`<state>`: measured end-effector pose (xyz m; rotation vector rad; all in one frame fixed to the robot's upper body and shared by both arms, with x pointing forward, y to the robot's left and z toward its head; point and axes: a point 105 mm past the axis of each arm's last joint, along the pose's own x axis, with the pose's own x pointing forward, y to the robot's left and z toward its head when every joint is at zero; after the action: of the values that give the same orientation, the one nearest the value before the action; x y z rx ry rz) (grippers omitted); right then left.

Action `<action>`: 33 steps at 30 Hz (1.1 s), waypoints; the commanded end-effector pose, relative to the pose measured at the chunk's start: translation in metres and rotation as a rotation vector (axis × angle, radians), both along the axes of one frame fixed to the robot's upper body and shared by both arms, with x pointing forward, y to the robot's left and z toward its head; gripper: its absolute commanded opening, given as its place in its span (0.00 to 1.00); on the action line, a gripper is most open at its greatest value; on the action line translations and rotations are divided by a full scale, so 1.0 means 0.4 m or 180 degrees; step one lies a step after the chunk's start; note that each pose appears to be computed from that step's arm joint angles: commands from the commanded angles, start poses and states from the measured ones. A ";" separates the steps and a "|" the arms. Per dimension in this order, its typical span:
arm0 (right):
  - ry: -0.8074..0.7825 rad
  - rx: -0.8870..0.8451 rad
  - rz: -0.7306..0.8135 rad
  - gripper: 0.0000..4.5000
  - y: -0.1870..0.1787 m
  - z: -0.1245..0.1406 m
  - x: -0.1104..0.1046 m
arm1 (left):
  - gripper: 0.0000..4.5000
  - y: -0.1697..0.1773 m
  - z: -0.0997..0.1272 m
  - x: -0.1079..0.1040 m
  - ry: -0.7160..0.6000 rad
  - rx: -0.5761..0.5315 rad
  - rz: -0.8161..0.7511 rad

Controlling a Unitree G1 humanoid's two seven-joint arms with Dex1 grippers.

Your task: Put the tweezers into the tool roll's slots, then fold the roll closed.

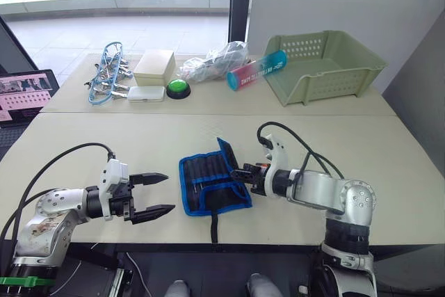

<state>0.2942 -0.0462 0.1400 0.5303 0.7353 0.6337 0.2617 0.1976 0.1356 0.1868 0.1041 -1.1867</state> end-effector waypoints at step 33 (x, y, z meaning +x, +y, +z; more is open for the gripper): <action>-0.2060 -0.0116 0.1268 0.55 -0.050 0.045 0.041 | 1.00 -0.031 -0.015 -0.006 0.1012 -0.0651 0.0548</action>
<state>0.3090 -0.0631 0.1551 0.1930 0.3238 1.0522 0.2613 0.1849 0.1228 -0.1567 0.2715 -1.0556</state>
